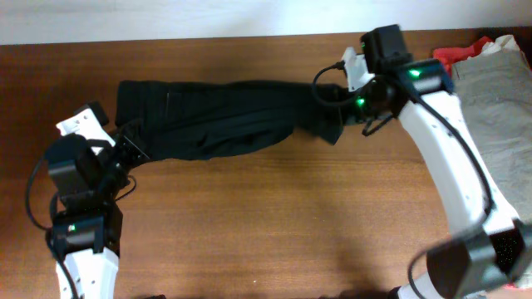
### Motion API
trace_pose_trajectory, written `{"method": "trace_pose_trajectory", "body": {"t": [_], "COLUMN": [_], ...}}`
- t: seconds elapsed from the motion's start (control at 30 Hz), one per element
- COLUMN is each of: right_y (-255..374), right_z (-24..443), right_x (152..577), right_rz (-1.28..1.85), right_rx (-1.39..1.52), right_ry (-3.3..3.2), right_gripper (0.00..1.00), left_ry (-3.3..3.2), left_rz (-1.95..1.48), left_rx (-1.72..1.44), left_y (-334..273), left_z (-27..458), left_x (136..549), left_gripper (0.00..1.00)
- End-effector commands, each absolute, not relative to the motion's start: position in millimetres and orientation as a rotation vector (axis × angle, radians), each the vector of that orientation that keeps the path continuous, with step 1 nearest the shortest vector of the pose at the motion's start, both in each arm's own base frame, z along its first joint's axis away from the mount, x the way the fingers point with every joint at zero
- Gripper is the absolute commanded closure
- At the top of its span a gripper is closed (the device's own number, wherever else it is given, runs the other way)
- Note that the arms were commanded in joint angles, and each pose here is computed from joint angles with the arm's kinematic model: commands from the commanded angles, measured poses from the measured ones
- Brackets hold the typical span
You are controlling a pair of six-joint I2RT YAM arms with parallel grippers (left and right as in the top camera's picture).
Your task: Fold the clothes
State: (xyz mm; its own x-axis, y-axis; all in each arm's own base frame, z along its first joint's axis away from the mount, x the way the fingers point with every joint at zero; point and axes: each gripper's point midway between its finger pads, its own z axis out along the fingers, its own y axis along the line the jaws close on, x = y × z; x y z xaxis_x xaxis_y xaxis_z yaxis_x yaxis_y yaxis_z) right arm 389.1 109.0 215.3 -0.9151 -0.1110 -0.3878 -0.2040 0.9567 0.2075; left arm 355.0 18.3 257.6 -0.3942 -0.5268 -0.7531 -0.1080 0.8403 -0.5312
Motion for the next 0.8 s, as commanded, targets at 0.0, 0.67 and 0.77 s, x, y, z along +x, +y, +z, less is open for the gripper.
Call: {"method": "trace_pose_trajectory", "body": {"t": [0.0, 0.67, 0.77], "right_y": [23.9, -11.6, -8.0], "right_z": [286.6, 162.7, 128.5], "right_x": [376.0, 189.6, 190.3], "right_rz": [-0.067, -0.172, -0.169], "right_rx": [0.018, 0.789, 0.848], "right_ry": [2.544, 2.6, 2.633], "right_gripper": [0.96, 0.96, 0.96], "left_ry": [1.785, 2.391, 2.369], "left_rz": [-0.22, -0.313, -0.361], "left_rx": [-0.548, -0.85, -0.922], "left_y": [66.8, 11.5, 5.5], "left_z": [305.4, 137.7, 116.4], "left_x": [332.5, 165.7, 157.6], "left_gripper": [0.99, 0.99, 0.99]}}
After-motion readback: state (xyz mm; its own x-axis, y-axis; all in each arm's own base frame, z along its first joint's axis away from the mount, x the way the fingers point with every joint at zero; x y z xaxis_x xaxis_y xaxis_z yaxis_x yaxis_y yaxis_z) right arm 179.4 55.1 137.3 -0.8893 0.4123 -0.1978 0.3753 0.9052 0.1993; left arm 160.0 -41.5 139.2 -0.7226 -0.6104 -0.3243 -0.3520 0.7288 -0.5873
